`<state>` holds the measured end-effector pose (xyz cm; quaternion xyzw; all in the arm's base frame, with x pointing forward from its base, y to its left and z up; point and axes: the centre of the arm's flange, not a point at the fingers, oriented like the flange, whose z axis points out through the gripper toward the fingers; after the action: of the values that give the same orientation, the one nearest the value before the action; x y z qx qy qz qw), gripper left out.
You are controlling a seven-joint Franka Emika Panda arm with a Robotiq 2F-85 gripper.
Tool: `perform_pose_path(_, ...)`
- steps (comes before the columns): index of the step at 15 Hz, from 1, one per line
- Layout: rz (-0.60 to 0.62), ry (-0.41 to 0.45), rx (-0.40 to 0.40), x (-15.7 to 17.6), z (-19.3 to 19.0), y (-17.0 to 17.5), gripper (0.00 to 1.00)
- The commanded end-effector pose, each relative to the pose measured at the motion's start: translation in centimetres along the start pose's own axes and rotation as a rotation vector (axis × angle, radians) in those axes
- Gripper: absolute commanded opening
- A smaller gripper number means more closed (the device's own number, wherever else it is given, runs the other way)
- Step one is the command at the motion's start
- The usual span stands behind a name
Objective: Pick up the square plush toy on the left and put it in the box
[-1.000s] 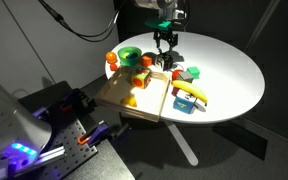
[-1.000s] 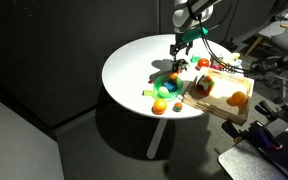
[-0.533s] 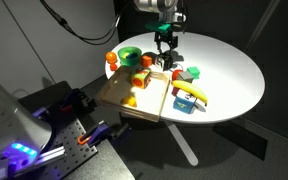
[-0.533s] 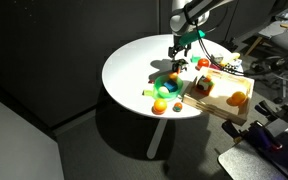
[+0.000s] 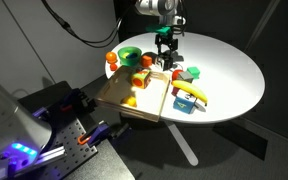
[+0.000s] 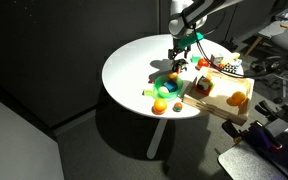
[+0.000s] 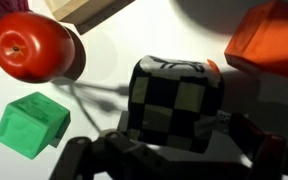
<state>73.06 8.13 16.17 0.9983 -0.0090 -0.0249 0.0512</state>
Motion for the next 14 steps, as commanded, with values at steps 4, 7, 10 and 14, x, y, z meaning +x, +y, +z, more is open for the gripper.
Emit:
perform_pose_path(4,0.029,-0.017,-0.063,1.5,0.4,0.4,1.0)
perform_pose_path(7,0.039,-0.035,-0.073,1.6,0.8,0.8,1.0)
perform_pose_path(10,0.05,-0.058,-0.081,1.7,1.3,1.2,1.0)
perform_pose_path(14,0.064,-0.082,-0.094,1.8,2.1,1.6,0.8)
